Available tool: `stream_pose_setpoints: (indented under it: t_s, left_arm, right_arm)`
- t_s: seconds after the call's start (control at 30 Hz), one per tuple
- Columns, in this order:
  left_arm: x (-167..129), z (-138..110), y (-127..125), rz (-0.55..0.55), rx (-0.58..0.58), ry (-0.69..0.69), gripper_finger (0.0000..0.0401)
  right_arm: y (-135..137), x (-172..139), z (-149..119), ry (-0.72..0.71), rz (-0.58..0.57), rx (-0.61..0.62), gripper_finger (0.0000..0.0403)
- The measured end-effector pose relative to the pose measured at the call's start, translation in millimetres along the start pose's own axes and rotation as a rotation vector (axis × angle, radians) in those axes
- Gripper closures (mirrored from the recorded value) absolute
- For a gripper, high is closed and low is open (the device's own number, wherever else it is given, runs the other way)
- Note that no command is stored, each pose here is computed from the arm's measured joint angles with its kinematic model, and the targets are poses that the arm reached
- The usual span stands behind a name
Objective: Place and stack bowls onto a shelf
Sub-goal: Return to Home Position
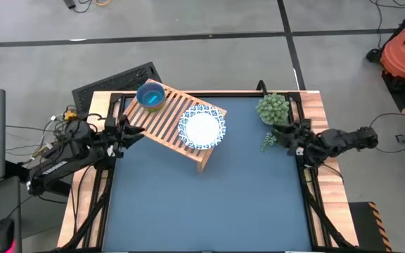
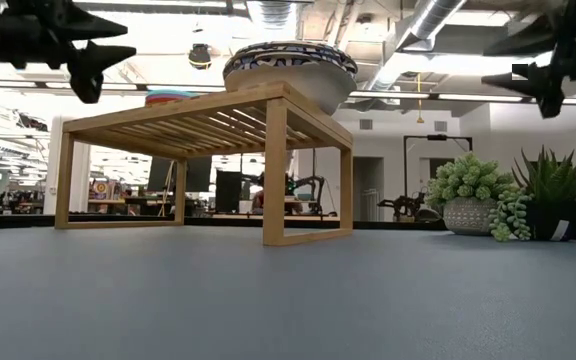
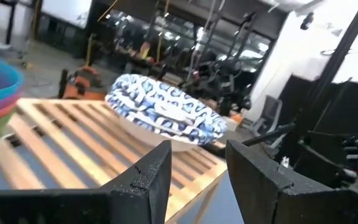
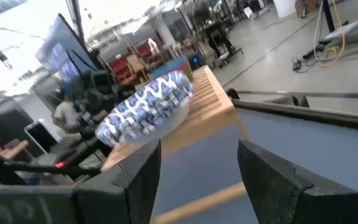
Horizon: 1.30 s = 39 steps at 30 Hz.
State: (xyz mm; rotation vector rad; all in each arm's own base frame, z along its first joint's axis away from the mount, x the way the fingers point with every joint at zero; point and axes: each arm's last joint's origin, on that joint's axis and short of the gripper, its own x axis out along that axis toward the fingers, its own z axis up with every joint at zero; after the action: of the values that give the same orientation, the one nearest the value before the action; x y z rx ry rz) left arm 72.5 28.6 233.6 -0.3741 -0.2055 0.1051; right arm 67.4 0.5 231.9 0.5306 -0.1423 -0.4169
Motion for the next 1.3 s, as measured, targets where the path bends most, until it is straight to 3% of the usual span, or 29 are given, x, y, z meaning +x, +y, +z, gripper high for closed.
stream_pose_setpoints:
  t_s: [0.13,0.37,0.67,0.83,1.1,1.3]
  left_arm:
    - [5.2,-14.3,2.5,-0.069,0.010,-0.048,0.0263]
    - [9.4,-38.9,-4.7,-0.213,-0.004,-0.095,0.0263]
    - [10.4,-54.3,-10.0,-0.197,0.003,0.013,0.0263]
    - [10.8,-59.1,-6.6,-0.122,-0.011,0.048,0.0263]
    - [10.2,-67.6,-4.2,-0.118,0.017,0.142,0.0263]
    - [10.2,-67.8,-4.2,-0.120,0.008,0.144,0.0263]
  right_arm:
    - [0.7,3.7,-7.3,-0.028,0.041,0.044,0.0165]
    - [-2.2,7.4,-24.5,0.008,0.060,0.015,0.0165]
    - [-3.6,8.6,-37.4,0.048,0.106,-0.203,0.0165]
    - [-9.9,11.6,-54.1,0.082,0.090,-0.229,0.0165]
    - [-11.4,12.6,-59.1,0.087,0.095,-0.224,0.0165]
    - [-8.3,11.8,-61.9,0.151,0.227,-0.271,0.0165]
